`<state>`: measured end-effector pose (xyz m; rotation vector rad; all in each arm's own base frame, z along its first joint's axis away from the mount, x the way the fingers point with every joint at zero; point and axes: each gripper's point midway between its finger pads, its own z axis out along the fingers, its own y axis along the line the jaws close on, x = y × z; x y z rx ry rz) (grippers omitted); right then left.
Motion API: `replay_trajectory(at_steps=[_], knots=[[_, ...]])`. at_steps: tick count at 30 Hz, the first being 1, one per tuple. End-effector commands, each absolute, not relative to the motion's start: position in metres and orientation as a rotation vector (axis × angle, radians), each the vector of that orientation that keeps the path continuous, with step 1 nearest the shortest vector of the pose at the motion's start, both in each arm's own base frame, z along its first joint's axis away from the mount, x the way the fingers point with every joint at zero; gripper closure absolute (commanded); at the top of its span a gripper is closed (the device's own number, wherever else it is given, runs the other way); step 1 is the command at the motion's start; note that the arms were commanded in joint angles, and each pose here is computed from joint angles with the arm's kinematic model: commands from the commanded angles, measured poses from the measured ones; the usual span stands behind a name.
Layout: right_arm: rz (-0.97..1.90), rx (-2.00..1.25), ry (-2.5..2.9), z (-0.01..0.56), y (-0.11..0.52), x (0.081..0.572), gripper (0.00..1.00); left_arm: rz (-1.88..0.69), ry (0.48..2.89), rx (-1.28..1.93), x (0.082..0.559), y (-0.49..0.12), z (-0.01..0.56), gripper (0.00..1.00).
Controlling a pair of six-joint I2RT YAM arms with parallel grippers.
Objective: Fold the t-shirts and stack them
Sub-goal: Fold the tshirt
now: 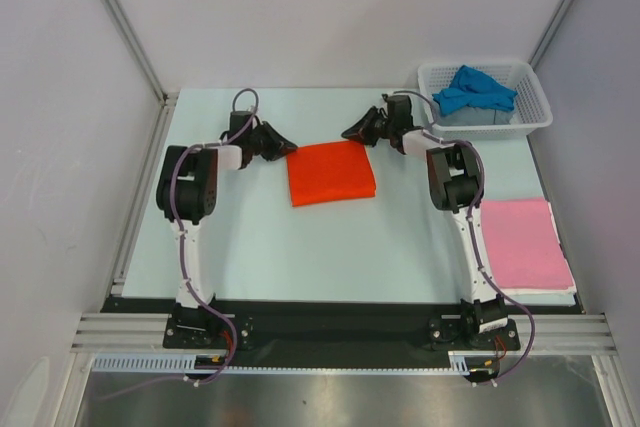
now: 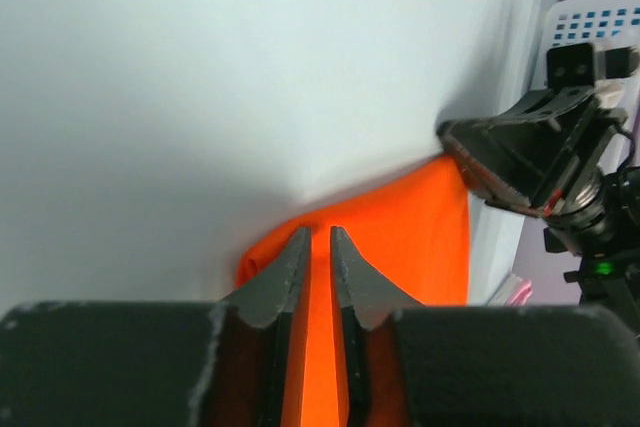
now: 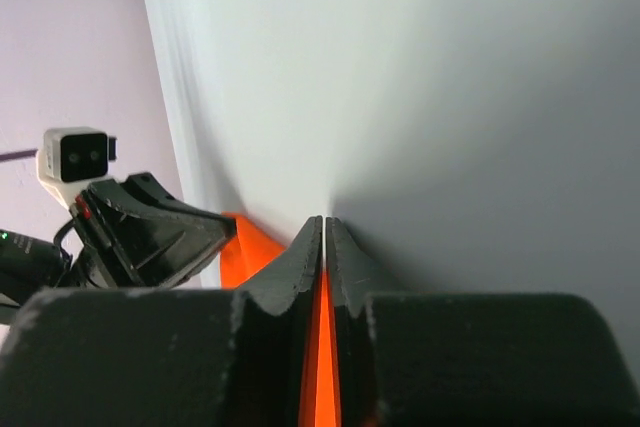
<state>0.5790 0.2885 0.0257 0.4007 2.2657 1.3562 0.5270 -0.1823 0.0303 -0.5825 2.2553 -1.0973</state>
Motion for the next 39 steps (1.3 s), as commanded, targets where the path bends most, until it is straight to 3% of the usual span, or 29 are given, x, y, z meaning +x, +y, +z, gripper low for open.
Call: replay_trajectory(at_steps=[1, 8, 11, 15, 23, 24, 25, 28, 39], knots=[[1.258, 0.455, 2.302, 0.008, 0.27, 0.597, 0.91, -1.037, 2.283, -0.53, 0.534, -0.171, 0.033, 0.81], [1.209, 0.284, 2.267, 0.087, 0.256, 0.602, 0.83, -0.842, 2.257, -0.317, 0.538, -0.161, 0.122, 0.65], [1.144, 0.189, 2.293, 0.122, 0.245, 0.59, 0.75, -0.714, 2.285, -0.216, 0.517, -0.159, 0.149, 0.62], [1.149, 0.134, 2.389, 0.137, 0.24, 0.543, 0.73, -0.804, 2.279, -0.157, 0.474, -0.18, 0.167, 0.62], [1.416, 0.046, 2.367, 0.132, 0.273, 0.453, 0.74, -1.158, 2.292, -0.242, 0.398, -0.228, 0.125, 0.75], [1.469, 0.033, 2.384, 0.123, 0.277, 0.438, 0.77, -1.162, 2.29, -0.246, 0.397, -0.23, 0.12, 0.77], [1.513, 0.035, 2.386, 0.121, 0.282, 0.432, 0.88, -1.168, 2.313, -0.255, 0.39, -0.231, 0.107, 0.78], [1.607, 0.014, 2.384, 0.106, 0.289, 0.419, 0.99, -1.186, 2.348, -0.292, 0.383, -0.232, 0.081, 0.8], [1.621, 0.12, 2.435, 0.04, 0.25, 0.401, 1.0, -1.087, 2.462, -0.345, 0.361, -0.217, 0.025, 0.83]])
